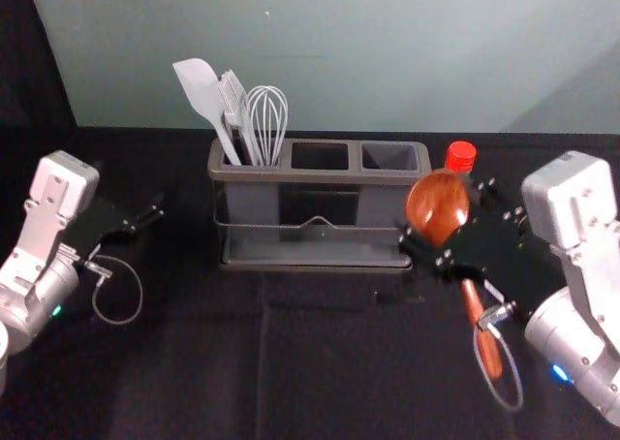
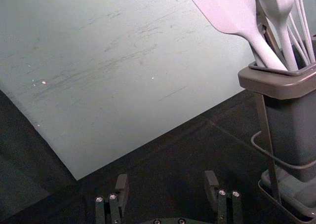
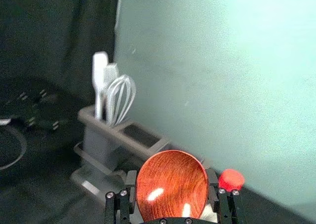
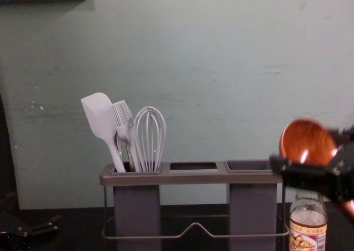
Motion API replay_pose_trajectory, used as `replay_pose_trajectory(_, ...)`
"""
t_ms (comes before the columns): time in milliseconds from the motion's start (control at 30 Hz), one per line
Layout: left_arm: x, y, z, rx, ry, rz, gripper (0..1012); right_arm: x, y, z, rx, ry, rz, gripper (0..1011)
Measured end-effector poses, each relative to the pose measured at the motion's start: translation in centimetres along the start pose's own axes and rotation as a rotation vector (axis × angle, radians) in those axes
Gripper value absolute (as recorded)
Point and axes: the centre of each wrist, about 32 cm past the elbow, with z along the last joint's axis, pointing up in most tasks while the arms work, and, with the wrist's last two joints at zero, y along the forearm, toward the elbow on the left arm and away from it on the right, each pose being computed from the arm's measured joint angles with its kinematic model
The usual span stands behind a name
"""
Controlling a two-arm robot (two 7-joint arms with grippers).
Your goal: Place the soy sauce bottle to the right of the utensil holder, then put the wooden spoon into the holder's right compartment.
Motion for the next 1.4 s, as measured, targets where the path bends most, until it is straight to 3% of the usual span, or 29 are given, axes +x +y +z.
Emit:
replay_pose_trajectory(167,0.0,0.0,0.0,0.0,0.0,0.0,1005,-0.13,0.31,-0.79,0.072,-0.024,-0.058,841)
replay_pose_trajectory(1233,0.0,0.0,0.0,0.0,0.0,0.0,1005,-0.11,0.4,-1.0,0.073,-0.025,-0.075,841)
replay_pose_trajectory(1400,0.0,0.0,0.0,0.0,0.0,0.0,1005,0.26,0.83,-0.81,0.132,-0.032,-0.104,841)
